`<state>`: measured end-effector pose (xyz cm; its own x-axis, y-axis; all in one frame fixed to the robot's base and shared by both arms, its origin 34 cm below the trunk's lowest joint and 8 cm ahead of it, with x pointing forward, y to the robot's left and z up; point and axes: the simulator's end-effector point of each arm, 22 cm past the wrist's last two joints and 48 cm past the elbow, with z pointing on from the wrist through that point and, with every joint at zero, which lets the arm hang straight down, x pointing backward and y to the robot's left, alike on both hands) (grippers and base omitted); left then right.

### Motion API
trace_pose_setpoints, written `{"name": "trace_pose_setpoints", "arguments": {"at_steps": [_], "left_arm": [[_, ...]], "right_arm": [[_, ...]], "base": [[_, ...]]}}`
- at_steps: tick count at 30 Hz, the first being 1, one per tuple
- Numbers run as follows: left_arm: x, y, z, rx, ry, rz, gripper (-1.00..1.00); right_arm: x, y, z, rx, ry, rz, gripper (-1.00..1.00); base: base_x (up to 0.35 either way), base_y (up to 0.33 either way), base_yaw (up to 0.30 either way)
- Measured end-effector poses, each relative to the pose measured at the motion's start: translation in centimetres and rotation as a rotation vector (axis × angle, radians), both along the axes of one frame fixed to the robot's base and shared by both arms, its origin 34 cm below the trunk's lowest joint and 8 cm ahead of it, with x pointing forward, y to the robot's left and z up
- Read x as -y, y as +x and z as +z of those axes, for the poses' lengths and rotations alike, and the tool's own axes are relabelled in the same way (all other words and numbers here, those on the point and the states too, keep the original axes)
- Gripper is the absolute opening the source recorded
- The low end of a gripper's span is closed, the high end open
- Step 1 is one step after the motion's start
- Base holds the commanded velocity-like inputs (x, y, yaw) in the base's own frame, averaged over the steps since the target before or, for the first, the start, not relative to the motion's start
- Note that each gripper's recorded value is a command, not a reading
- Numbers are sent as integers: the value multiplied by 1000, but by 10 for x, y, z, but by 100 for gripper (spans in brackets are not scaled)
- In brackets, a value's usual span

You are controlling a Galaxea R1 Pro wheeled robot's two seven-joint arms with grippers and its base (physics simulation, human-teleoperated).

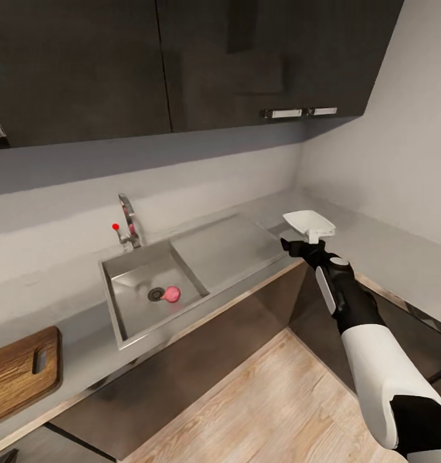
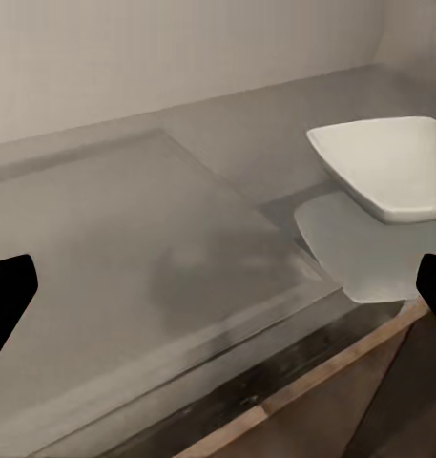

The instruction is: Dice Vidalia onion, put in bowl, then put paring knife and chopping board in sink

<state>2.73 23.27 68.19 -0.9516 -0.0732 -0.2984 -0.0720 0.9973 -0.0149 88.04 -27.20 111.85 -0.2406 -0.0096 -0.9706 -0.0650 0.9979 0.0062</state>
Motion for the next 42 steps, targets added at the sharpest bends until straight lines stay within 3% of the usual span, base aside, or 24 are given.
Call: {"name": "trace_pose_setpoints", "arguments": {"at_steps": [12,42], "left_arm": [[-2,1,0,3,3,0,100],[-2,-1,0,0,3,0,100]], "right_arm": [[3,1,31,62,-8,-4,100],[7,0,32,62,-13,-7,100]], "base": [[28,-15,-3],[253,-175,0]]}}
